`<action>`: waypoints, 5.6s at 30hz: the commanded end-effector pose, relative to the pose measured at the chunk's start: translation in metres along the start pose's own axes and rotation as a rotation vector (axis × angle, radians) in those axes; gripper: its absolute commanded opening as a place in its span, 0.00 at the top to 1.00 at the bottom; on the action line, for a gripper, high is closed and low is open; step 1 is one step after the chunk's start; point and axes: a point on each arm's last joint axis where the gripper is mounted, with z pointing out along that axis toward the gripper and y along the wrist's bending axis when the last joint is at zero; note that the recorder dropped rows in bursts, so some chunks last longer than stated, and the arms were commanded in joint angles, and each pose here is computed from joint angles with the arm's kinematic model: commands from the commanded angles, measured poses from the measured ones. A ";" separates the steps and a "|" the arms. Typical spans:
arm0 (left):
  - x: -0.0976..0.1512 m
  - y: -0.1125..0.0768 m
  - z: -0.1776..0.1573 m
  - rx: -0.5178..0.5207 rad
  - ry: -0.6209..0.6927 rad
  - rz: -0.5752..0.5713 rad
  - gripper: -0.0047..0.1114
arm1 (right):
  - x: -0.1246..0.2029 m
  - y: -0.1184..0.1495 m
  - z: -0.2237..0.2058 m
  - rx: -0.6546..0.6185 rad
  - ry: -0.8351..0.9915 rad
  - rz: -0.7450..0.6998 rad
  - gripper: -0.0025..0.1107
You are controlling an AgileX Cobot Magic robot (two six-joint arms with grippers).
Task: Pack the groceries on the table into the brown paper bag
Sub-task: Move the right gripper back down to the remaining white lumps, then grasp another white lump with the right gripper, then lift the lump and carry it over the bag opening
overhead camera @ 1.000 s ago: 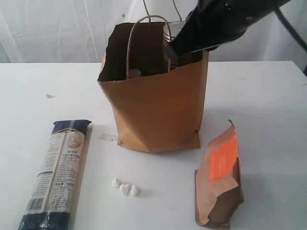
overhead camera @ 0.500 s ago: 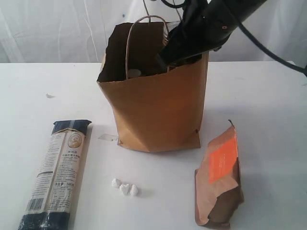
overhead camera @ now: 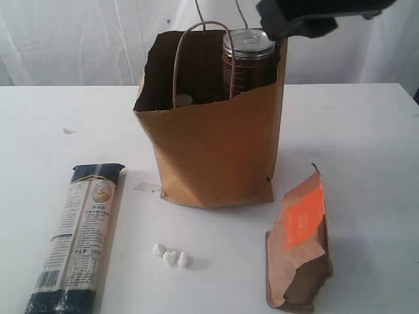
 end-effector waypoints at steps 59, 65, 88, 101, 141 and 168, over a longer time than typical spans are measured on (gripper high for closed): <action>0.001 0.000 0.000 0.002 -0.002 -0.010 0.96 | 0.137 0.146 0.266 -0.486 0.478 -0.491 0.58; 0.001 0.000 0.000 0.002 -0.002 -0.010 0.96 | 0.137 0.147 0.268 -0.489 0.482 -0.495 0.58; 0.001 0.000 0.000 0.002 -0.002 -0.010 0.96 | 0.154 0.135 0.284 -0.490 0.574 -0.469 0.60; 0.001 0.000 0.000 0.002 -0.002 -0.010 0.96 | 0.155 0.135 0.285 -0.487 0.577 -0.461 0.85; 0.001 0.000 0.000 0.002 -0.002 -0.010 0.96 | 0.028 0.078 0.066 -0.294 -0.122 -0.211 0.97; 0.001 0.000 0.000 0.004 -0.002 -0.009 0.96 | -0.034 -0.011 0.083 0.146 -0.186 0.018 0.97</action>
